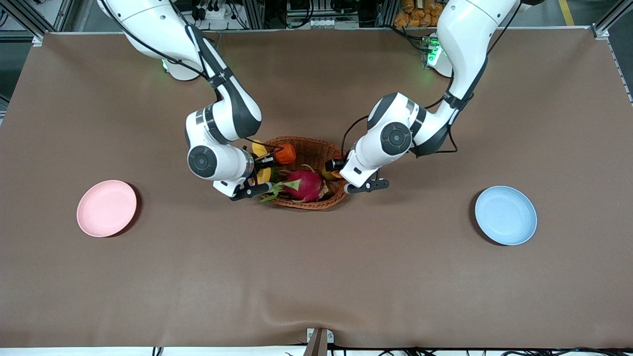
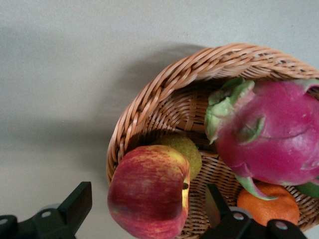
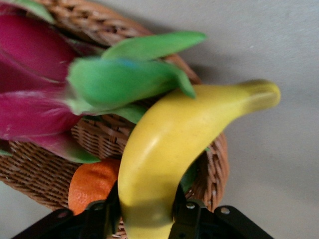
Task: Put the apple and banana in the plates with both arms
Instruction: 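Close the right gripper on the banana while the left gripper grips the apple, then carry the banana to the pink plate while the left gripper carries the apple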
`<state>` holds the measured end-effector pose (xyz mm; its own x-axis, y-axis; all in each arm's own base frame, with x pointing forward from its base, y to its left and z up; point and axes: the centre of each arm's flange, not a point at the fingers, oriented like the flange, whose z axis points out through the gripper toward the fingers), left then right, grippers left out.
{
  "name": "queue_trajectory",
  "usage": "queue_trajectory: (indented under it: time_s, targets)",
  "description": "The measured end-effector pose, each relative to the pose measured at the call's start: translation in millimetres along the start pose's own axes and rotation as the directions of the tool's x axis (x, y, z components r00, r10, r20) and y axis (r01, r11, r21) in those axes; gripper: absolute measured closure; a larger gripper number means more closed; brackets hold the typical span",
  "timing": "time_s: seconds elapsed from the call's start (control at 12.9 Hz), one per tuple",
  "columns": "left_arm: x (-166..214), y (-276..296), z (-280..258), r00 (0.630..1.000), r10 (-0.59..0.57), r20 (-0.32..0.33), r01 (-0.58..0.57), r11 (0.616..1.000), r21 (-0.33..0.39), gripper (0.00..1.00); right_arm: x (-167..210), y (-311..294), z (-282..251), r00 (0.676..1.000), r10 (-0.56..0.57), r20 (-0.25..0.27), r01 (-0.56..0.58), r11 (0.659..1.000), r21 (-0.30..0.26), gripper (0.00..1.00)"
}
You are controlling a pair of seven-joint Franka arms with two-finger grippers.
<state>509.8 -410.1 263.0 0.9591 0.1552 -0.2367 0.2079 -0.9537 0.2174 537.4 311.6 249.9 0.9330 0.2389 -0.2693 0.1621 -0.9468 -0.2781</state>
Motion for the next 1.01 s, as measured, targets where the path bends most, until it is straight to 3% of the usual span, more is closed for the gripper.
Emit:
queue_trajectory:
  time_s: [0.31, 0.46, 0.54, 0.62, 0.85, 1.01]
  targets:
    - [0.2, -2.0, 9.4, 1.000, -0.008, 0.013, 0.008, 1.000, 0.008, 0.05, 2.5, -6.2, -49.9, 0.996, 0.045, -0.080, -0.043, 0.999, 0.027, 0.59]
    - [0.9, -2.5, 12.5, 1.000, -0.021, 0.022, 0.021, 1.000, 0.000, 0.26, -2.1, 7.5, -97.6, 0.991, 0.068, -0.119, -0.062, 0.997, 0.054, 0.59]
    - [1.8, -0.8, 9.1, 0.999, -0.028, 0.022, 0.028, 1.000, -0.012, 0.32, -7.0, 23.4, -123.8, 0.987, 0.089, -0.132, -0.081, 0.995, 0.067, 0.59]
    - [3.1, -1.3, 7.7, 0.999, -0.032, 0.021, 0.032, 0.999, -0.015, 0.32, -14.3, 42.6, -149.9, 0.985, 0.107, -0.139, -0.098, 0.993, 0.069, 0.59]
    - [7.9, 0.4, -0.2, 0.999, -0.038, 0.015, 0.038, 0.999, -0.028, 0.32, -47.4, 98.8, -215.3, 0.981, 0.131, -0.144, -0.135, 0.991, -0.020, 0.59]
    - [12.4, 8.5, -26.7, 0.999, -0.032, 0.010, 0.032, 0.999, -0.040, 0.32, -67.6, 136.1, -245.7, 0.982, 0.125, -0.142, -0.131, 0.991, -0.033, 0.59]
